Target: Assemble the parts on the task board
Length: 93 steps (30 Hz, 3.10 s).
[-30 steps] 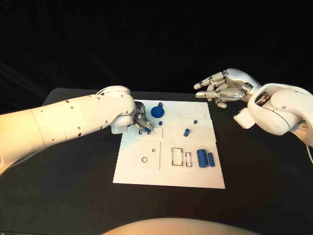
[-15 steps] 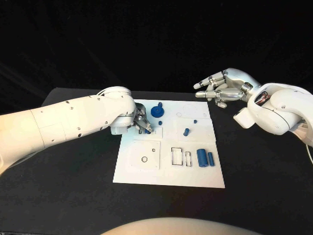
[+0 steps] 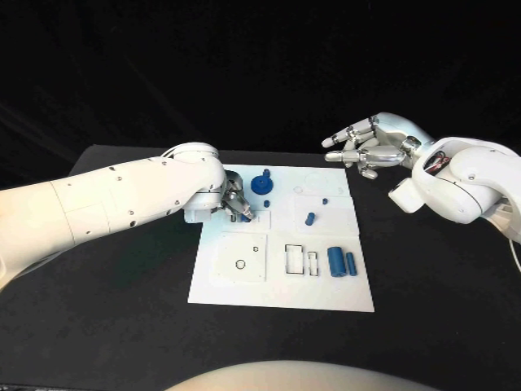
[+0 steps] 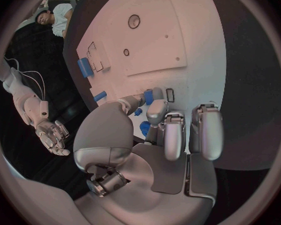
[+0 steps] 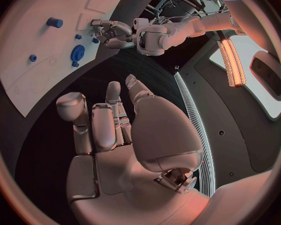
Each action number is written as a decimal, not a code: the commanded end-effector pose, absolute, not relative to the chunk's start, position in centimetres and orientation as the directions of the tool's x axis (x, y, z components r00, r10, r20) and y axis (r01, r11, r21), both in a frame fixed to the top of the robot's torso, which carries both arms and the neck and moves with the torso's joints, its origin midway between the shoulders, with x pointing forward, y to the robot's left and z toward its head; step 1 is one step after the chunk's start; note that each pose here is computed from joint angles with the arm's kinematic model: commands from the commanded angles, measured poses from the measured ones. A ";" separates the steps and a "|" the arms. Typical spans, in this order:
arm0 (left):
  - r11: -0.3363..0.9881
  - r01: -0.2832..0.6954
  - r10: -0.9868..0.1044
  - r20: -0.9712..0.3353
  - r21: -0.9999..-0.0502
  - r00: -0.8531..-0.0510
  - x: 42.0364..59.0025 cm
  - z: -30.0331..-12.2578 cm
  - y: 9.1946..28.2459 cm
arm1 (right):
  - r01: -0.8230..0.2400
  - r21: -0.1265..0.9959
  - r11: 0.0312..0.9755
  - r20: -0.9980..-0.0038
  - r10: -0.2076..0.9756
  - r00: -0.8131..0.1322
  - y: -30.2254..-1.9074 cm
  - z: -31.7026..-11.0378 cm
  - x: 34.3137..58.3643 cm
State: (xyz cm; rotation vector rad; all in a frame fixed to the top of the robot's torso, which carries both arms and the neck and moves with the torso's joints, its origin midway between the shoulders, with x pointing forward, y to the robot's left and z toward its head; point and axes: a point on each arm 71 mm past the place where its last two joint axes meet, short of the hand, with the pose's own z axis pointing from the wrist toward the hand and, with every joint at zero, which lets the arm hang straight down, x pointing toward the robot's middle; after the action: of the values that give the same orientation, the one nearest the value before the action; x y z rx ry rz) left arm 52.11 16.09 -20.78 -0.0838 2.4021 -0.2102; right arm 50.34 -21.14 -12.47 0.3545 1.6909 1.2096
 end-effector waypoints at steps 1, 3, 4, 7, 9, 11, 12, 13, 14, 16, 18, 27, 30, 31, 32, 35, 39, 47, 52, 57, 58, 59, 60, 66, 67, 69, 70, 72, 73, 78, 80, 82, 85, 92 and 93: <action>0.989 0.000 -0.098 -0.643 -0.151 -0.760 51.9 -21.3 16.3 | -0.298 0.838 0.458 -0.546 0.683 -0.484 -21.0 -12.5 50.3; 0.988 -0.002 -0.100 -0.644 -0.152 -0.758 52.0 -21.3 16.3 | -0.298 0.837 0.458 -0.546 0.683 -0.485 -21.0 -12.5 50.3; 0.988 -0.003 -0.102 -0.645 -0.153 -0.757 52.0 -21.3 16.3 | -0.298 0.837 0.458 -0.547 0.682 -0.485 -21.0 -12.5 50.3; 0.988 -0.009 -0.107 -0.645 -0.154 -0.756 52.1 -21.3 16.3 | -0.298 0.837 0.459 -0.547 0.682 -0.486 -21.0 -12.5 50.3; 0.988 -0.012 -0.109 -0.644 -0.154 -0.757 52.1 -21.3 16.3 | -0.299 0.837 0.459 -0.547 0.681 -0.486 -21.0 -12.5 50.2; 0.988 -0.014 -0.111 -0.642 -0.153 -0.758 52.2 -21.4 16.2 | -0.299 0.837 0.459 -0.547 0.681 -0.487 -20.9 -12.5 50.2; 0.988 -0.016 -0.111 -0.641 -0.153 -0.759 52.2 -21.4 16.2 | -0.299 0.837 0.459 -0.547 0.681 -0.487 -20.9 -12.5 50.2; 0.988 -0.017 -0.111 -0.640 -0.151 -0.760 52.3 -21.4 16.2 | -0.299 0.837 0.459 -0.547 0.681 -0.487 -20.9 -12.5 50.2; 0.989 -0.019 -0.111 -0.639 -0.150 -0.761 52.3 -21.4 16.1 | -0.299 0.837 0.459 -0.547 0.680 -0.488 -20.9 -12.5 50.2; 0.989 -0.021 -0.110 -0.637 -0.146 -0.763 52.4 -21.5 16.1 | -0.299 0.837 0.459 -0.547 0.679 -0.489 -20.9 -12.6 50.2; 0.990 -0.023 -0.108 -0.634 -0.142 -0.765 52.5 -21.5 16.0 | -0.299 0.837 0.458 -0.547 0.678 -0.492 -20.8 -12.6 50.2; 0.992 -0.009 -0.086 -0.618 -0.126 -0.781 52.6 -21.7 15.6 | -0.302 0.834 0.463 -0.552 0.671 -0.495 -20.7 -12.6 50.1; 0.992 -0.006 -0.081 -0.614 -0.122 -0.785 52.6 -21.7 15.6 | -0.304 0.830 0.467 -0.557 0.669 -0.493 -20.8 -12.6 50.1; 0.993 -0.006 -0.080 -0.613 -0.121 -0.786 52.6 -21.7 15.6 | -0.304 0.830 0.468 -0.557 0.668 -0.493 -20.8 -12.6 50.1; 0.993 -0.006 -0.079 -0.613 -0.121 -0.786 52.6 -21.7 15.6 | -0.305 0.829 0.468 -0.558 0.668 -0.493 -20.8 -12.6 50.1; 0.993 -0.009 -0.080 -0.612 -0.119 -0.787 52.6 -21.8 15.7 | -0.305 0.828 0.470 -0.560 0.667 -0.492 -20.8 -12.6 50.1; 0.993 -0.006 -0.078 -0.610 -0.118 -0.789 52.7 -21.8 15.7 | -0.304 0.827 0.473 -0.561 0.669 -0.488 -20.8 -12.6 50.1; 0.993 -0.005 -0.077 -0.608 -0.119 -0.790 52.8 -21.8 15.7 | -0.301 0.826 0.477 -0.563 0.670 -0.483 -20.8 -12.6 50.1; 0.993 -0.007 -0.079 -0.609 -0.120 -0.789 52.8 -21.8 15.7 | -0.301 0.825 0.478 -0.564 0.670 -0.483 -20.8 -12.6 50.1; 0.993 -0.009 -0.080 -0.610 -0.119 -0.788 52.9 -21.8 15.8 | -0.301 0.823 0.481 -0.567 0.668 -0.482 -20.9 -12.6 50.2; 0.993 -0.009 -0.081 -0.611 -0.119 -0.788 52.9 -21.8 15.8 | -0.300 0.823 0.482 -0.567 0.668 -0.481 -21.0 -12.6 50.2; 0.993 -0.010 -0.082 -0.613 -0.120 -0.786 52.9 -21.8 15.8 | -0.300 0.823 0.483 -0.568 0.669 -0.480 -21.0 -12.6 50.2; 0.993 -0.011 -0.083 -0.615 -0.121 -0.784 52.9 -21.8 15.8 | -0.300 0.822 0.484 -0.568 0.669 -0.479 -21.1 -12.6 50.3; 0.988 -0.022 -0.118 -0.644 -0.155 -0.756 52.9 -21.3 16.0 | -0.297 0.821 0.487 -0.570 0.670 -0.476 -21.3 -12.7 50.4; 0.986 -0.025 -0.128 -0.649 -0.166 -0.750 52.9 -21.1 16.0 | -0.297 0.821 0.488 -0.570 0.670 -0.476 -21.3 -12.7 50.4; 0.981 -0.031 -0.151 -0.651 -0.192 -0.743 52.9 -20.6 16.0 | -0.296 0.821 0.489 -0.570 0.670 -0.475 -21.3 -12.7 50.4; 0.978 -0.036 -0.165 -0.650 -0.208 -0.741 52.9 -20.3 16.0 | -0.296 0.821 0.489 -0.571 0.670 -0.475 -21.3 -12.7 50.5; 0.971 -0.042 -0.189 -0.645 -0.236 -0.741 52.9 -19.5 16.1 | -0.295 0.820 0.490 -0.571 0.670 -0.474 -21.4 -12.7 50.5; 0.969 -0.041 -0.194 -0.641 -0.245 -0.743 53.0 -18.9 16.3 | -0.294 0.820 0.492 -0.572 0.670 -0.473 -21.4 -12.7 50.5; 0.972 -0.026 -0.172 -0.638 -0.232 -0.750 53.8 -15.8 17.5 | -0.288 0.818 0.497 -0.574 0.672 -0.468 -21.8 -12.8 50.7; 0.973 -0.025 -0.171 -0.642 -0.229 -0.747 54.2 -14.7 18.0 | -0.287 0.818 0.499 -0.574 0.673 -0.467 -21.9 -12.8 50.7; 0.973 -0.029 -0.175 -0.649 -0.229 -0.740 54.7 -13.7 18.4 | -0.287 0.817 0.500 -0.575 0.673 -0.465 -21.9 -12.8 50.8; 0.973 -0.044 -0.186 -0.657 -0.227 -0.730 55.5 -12.9 18.9 | -0.286 0.817 0.501 -0.575 0.674 -0.463 -22.0 -12.9 50.9; 0.981 -0.065 -0.175 -0.677 -0.184 -0.715 57.6 -13.0 19.2 | -0.287 0.817 0.500 -0.575 0.674 -0.464 -21.9 -12.9 50.9; 0.981 -0.066 -0.173 -0.677 -0.181 -0.715 57.7 -13.0 19.2 | -0.287 0.817 0.500 -0.575 0.673 -0.464 -21.8 -12.9 50.9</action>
State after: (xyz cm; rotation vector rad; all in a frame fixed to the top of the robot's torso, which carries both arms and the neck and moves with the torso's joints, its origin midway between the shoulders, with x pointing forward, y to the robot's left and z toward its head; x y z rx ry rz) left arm 57.65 19.33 -12.90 -0.2191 2.3404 -0.1800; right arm 50.98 -22.03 -12.84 0.3475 1.7032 1.1596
